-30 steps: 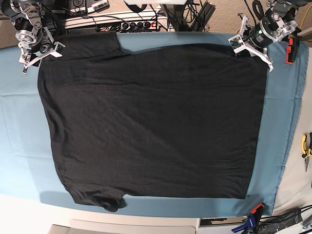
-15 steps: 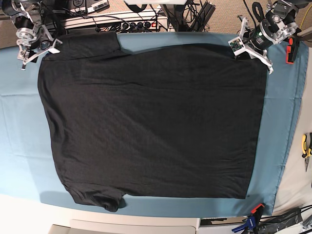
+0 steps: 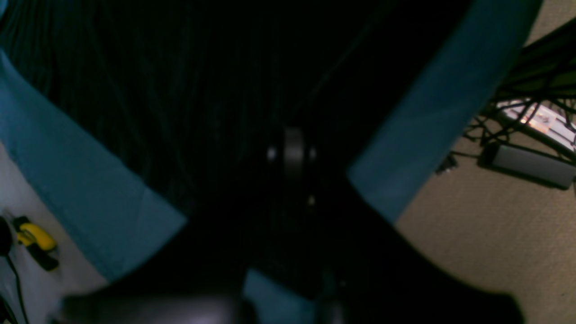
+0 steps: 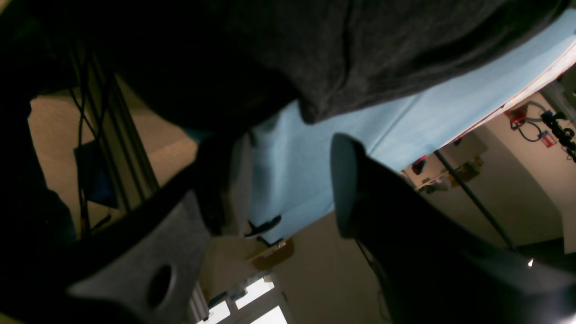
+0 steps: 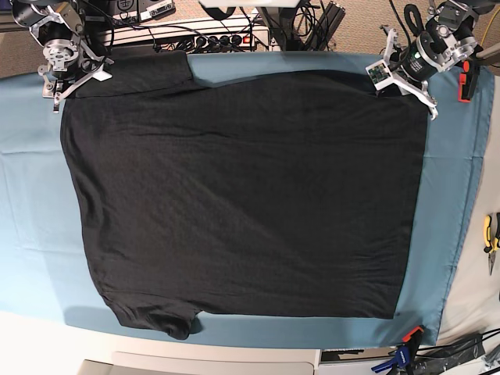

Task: Fold the T-shirt properly
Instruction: 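Lift the shirt's shoulder edge with both grippers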

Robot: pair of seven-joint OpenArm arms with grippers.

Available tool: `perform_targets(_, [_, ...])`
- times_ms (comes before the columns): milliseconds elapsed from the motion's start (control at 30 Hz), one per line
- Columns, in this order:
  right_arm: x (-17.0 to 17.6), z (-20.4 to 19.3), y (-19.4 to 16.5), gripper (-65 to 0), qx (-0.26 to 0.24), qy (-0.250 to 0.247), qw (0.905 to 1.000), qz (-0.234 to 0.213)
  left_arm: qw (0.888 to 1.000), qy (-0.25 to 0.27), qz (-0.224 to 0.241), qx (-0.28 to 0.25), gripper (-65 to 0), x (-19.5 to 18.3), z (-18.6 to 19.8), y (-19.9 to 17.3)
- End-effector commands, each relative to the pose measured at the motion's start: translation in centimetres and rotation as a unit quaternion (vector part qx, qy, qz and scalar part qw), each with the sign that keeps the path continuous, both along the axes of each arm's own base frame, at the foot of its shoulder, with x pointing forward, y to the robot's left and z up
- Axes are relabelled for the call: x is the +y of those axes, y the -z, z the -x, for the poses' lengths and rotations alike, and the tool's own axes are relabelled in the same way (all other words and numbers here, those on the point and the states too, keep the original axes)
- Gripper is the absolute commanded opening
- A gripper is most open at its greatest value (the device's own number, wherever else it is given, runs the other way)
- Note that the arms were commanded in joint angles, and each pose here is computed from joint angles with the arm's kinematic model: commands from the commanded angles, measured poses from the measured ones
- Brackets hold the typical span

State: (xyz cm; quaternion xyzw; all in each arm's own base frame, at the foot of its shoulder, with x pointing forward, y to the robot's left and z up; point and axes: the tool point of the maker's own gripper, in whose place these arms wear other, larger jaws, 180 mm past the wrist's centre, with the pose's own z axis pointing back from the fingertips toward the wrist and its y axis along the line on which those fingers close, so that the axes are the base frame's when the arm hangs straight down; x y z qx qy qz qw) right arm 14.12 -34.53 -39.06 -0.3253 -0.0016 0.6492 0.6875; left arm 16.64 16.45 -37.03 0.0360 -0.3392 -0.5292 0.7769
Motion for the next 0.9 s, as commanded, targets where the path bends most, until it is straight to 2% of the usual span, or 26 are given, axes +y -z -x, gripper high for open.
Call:
perform_targets(0, [3.2,0.5,1.4,-36.1,0.018,-0.015,0.9958,-0.088,1.0,0.004,0.003,-0.013,-65.0,-0.1,-0.5,-0.8])
perform_targets(133, [4.0,0.7,1.7,-36.1,0.023,-0.023,0.9941,-0.104,1.0,0.004,0.003,-0.014,-65.0,-0.1,-0.5,-0.8])
perform_targets(367, [7.5,1.6,1.9,-36.1,0.035,-0.054,0.9879,-0.141,1.0,0.004,0.002,-0.013,-65.0,0.0,-0.5,-0.8])
perform_targets(567, [9.9,2.6,2.7,-37.1,0.037,-0.04,0.9831,-0.175,1.0,0.003,0.002,-0.013,-65.0,0.0,-0.5,-0.8])
perform_targets(633, [10.2,2.6,2.9,-44.7,0.036,-0.036,0.9825,-0.179,1.0,0.003,0.002,-0.013,-65.0,0.0,-0.5,-0.8])
perform_targets(733, [9.9,2.7,2.9,-64.4,0.035,-0.032,0.9838,-0.173,1.0,0.003,0.002,-0.013,-65.0,0.0,-0.5,-0.8])
perform_targets(867, [9.4,2.6,2.7,-65.0,0.033,-0.029,0.9864,-0.158,1.0,0.004,0.002,-0.014,-65.0,0.0,-0.6,-0.8])
